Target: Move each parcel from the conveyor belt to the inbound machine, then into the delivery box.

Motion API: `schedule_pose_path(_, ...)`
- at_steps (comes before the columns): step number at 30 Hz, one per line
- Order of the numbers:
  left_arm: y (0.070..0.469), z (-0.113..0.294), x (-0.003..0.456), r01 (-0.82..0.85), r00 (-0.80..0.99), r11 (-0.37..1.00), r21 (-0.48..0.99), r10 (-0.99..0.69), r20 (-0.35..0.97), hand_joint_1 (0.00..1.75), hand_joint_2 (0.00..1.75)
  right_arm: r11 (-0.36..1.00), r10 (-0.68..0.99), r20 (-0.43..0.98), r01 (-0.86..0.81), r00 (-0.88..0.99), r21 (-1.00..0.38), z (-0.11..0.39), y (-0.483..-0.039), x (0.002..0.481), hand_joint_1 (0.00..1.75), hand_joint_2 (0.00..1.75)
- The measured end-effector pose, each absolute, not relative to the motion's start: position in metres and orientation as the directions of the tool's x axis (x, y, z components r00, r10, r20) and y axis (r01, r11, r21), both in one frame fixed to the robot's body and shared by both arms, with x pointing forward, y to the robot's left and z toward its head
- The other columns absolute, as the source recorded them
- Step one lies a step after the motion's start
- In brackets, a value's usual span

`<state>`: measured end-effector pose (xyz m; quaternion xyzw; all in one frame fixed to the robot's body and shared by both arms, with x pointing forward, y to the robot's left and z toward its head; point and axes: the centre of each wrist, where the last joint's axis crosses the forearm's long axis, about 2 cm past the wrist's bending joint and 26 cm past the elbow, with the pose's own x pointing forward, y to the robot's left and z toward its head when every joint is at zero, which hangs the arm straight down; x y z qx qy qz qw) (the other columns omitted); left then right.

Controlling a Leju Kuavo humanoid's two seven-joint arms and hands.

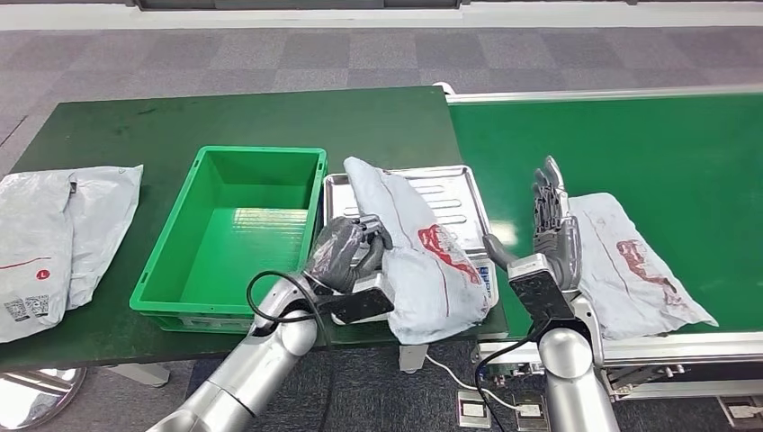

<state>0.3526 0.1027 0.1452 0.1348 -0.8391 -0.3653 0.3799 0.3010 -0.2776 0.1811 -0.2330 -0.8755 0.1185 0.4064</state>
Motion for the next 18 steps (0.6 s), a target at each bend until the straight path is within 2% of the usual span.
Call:
schedule_pose_path(5,0.102,0.158,0.349,-0.049,-0.737,0.747,0.663,-0.475,0.481,1.75,1.75,0.864,0.503,0.654,0.315,-0.565,-0.393,0.183,-0.278,0.304,0.0,1.75)
schedule_pose_path(18,0.101,0.165,0.346,-0.069,-0.755,0.766,0.639,-0.458,0.469,1.75,1.75,0.864,0.503,0.655,0.314,-0.564,-0.393,0.183,-0.278,0.304,0.0,1.75)
